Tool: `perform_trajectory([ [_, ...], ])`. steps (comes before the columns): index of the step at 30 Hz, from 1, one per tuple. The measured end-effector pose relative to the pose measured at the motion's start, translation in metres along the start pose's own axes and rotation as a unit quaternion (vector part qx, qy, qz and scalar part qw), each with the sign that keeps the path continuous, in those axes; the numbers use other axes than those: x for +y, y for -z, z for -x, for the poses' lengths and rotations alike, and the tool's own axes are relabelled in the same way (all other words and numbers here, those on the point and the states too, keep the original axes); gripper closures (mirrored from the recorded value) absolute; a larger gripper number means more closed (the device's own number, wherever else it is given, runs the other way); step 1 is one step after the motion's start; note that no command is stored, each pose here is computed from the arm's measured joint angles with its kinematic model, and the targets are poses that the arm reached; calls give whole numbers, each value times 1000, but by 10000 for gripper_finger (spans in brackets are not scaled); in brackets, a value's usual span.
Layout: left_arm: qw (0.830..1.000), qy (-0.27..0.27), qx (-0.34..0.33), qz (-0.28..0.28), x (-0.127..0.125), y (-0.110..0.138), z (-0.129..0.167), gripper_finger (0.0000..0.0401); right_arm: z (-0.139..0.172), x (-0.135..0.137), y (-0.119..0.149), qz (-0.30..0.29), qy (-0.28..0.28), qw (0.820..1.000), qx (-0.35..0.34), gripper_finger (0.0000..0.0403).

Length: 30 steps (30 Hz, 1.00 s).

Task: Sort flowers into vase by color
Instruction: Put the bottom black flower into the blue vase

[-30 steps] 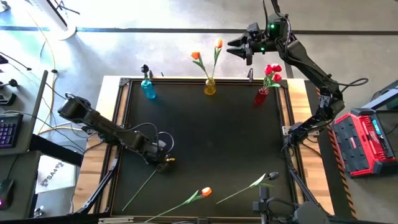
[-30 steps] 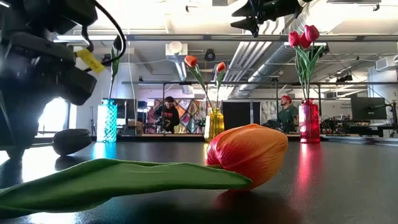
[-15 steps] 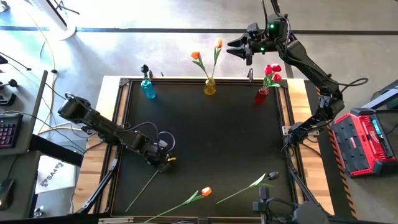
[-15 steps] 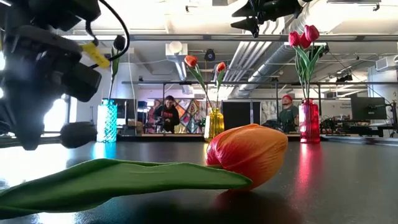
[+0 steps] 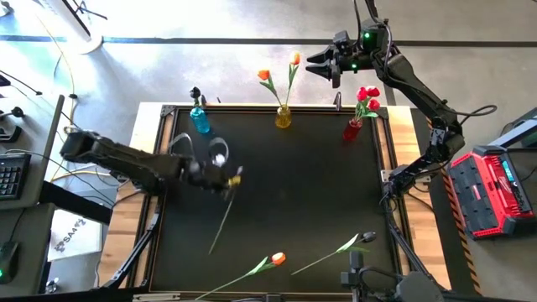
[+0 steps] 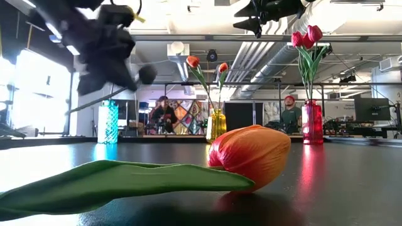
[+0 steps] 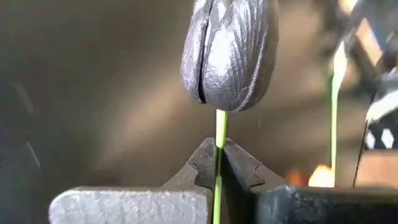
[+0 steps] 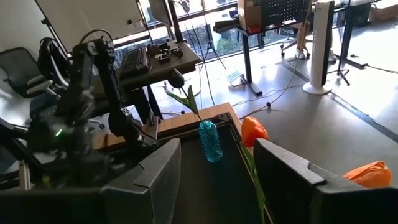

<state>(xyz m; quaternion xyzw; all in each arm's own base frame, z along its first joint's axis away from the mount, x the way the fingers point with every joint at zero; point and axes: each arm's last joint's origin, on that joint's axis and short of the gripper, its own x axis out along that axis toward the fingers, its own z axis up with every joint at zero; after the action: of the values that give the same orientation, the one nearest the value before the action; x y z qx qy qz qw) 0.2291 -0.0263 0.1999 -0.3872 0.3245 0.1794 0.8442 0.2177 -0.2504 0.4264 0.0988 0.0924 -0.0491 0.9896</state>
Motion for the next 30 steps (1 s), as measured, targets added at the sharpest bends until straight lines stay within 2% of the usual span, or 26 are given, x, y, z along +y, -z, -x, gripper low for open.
perform_trajectory([
  [5,992,10,-117,-51,16,-44,27,400,0,0,0,-24,0,1000,0,213],
  [9,971,-10,-210,-115,27,-68,50,401,0,0,0,-47,0,999,0,213],
  [12,946,-44,-287,-147,34,-85,67,401,0,0,0,-62,0,998,1,213],
  [14,926,-66,-341,-148,39,-95,78,401,0,0,1,-71,0,997,4,213],
  [19,859,-105,-471,-171,47,-122,104,401,0,0,4,-83,0,996,15,213],
  [22,829,-130,-514,-180,54,-134,114,401,0,0,4,-84,0,996,15,213],
  [27,811,-140,-536,-187,51,-163,127,401,0,0,3,-90,0,996,13,213],
  [30,808,-146,-529,-212,47,-180,127,401,0,0,2,-87,0,996,8,213],
])
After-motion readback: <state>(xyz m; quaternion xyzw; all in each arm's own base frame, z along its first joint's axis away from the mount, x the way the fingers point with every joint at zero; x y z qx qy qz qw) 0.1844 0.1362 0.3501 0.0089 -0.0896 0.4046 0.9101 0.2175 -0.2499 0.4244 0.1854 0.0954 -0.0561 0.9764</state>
